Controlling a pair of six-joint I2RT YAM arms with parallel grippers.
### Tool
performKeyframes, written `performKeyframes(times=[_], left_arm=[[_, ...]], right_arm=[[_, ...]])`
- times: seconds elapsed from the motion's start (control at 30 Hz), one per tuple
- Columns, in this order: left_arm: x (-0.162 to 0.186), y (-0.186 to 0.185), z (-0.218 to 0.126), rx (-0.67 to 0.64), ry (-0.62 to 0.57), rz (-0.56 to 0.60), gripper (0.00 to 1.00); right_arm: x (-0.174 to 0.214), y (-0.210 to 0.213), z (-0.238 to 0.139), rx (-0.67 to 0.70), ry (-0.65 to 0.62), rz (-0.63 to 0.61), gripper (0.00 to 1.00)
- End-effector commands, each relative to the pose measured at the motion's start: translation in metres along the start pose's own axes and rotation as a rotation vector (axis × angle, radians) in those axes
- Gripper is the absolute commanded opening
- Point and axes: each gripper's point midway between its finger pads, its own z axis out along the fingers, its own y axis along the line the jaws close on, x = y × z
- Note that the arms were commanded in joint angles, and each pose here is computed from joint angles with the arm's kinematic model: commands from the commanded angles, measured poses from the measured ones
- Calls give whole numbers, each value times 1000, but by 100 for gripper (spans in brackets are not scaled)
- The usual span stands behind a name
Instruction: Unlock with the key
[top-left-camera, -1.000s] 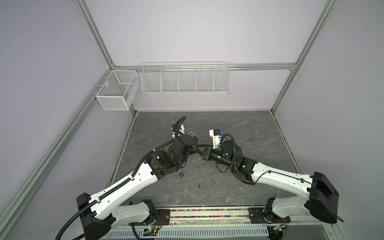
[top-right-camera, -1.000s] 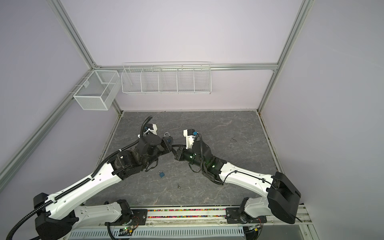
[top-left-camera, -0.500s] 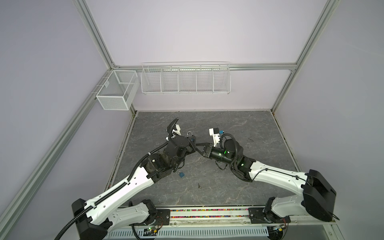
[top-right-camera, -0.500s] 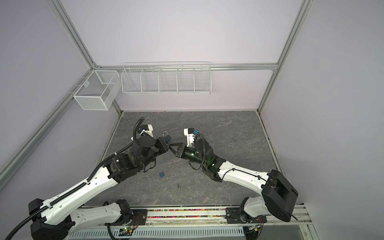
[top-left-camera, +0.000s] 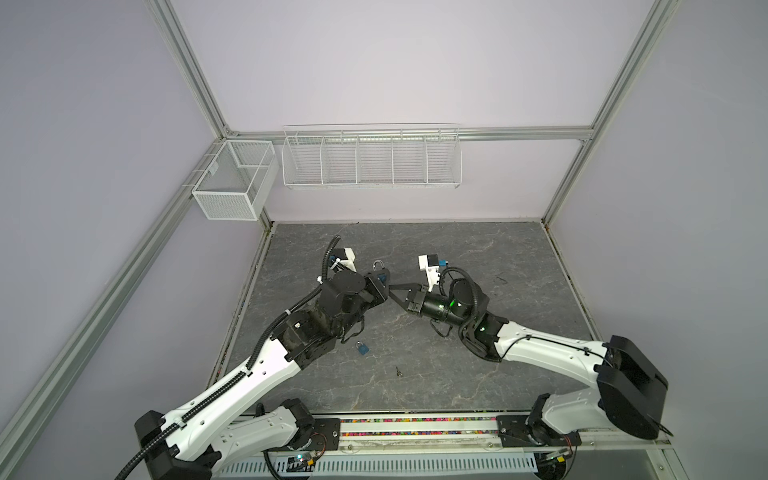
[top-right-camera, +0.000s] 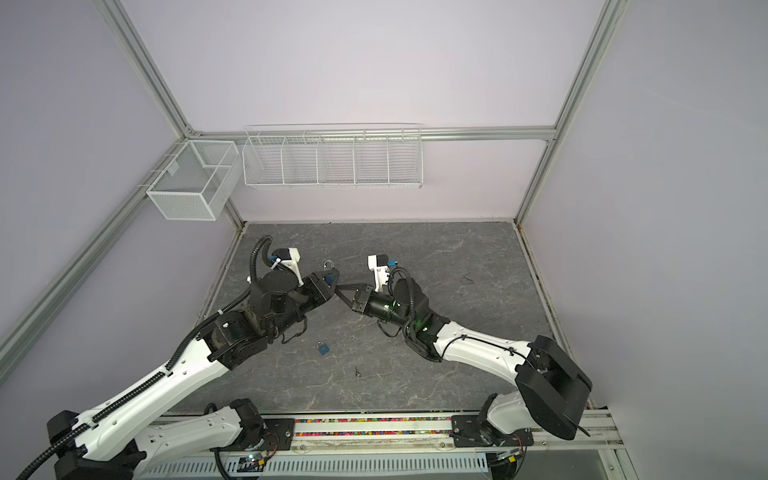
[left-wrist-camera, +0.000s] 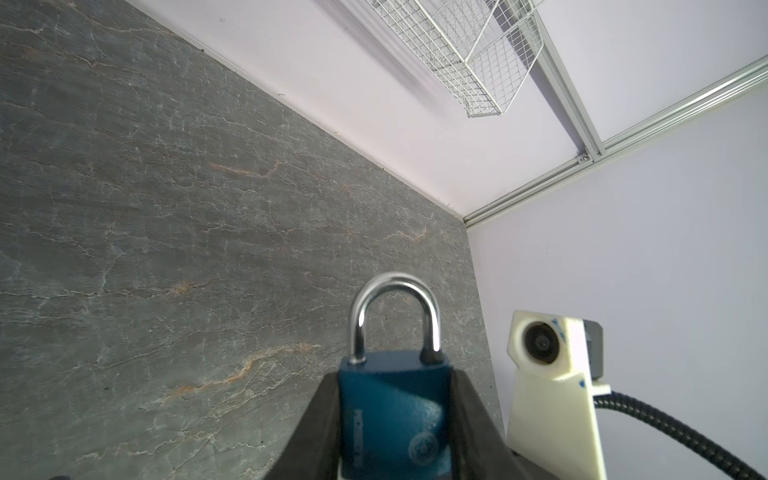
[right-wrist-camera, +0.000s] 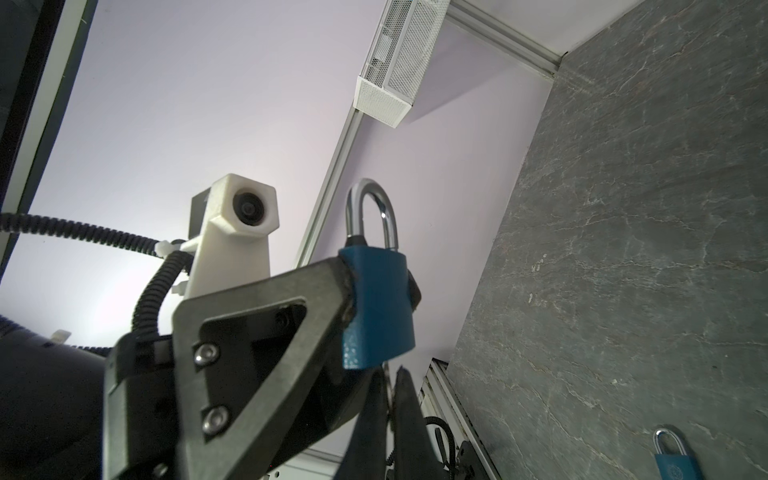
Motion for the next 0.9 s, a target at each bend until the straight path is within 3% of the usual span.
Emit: performKeyframes(times=[0.0, 0.87], left_arm=[[31, -16, 1, 97, 144, -35, 0], [40, -29, 5, 197, 196, -109, 0]], right_arm=[[-4, 56, -2, -213, -4, -32, 6], [-2, 79, -4, -295, -7, -45, 6]])
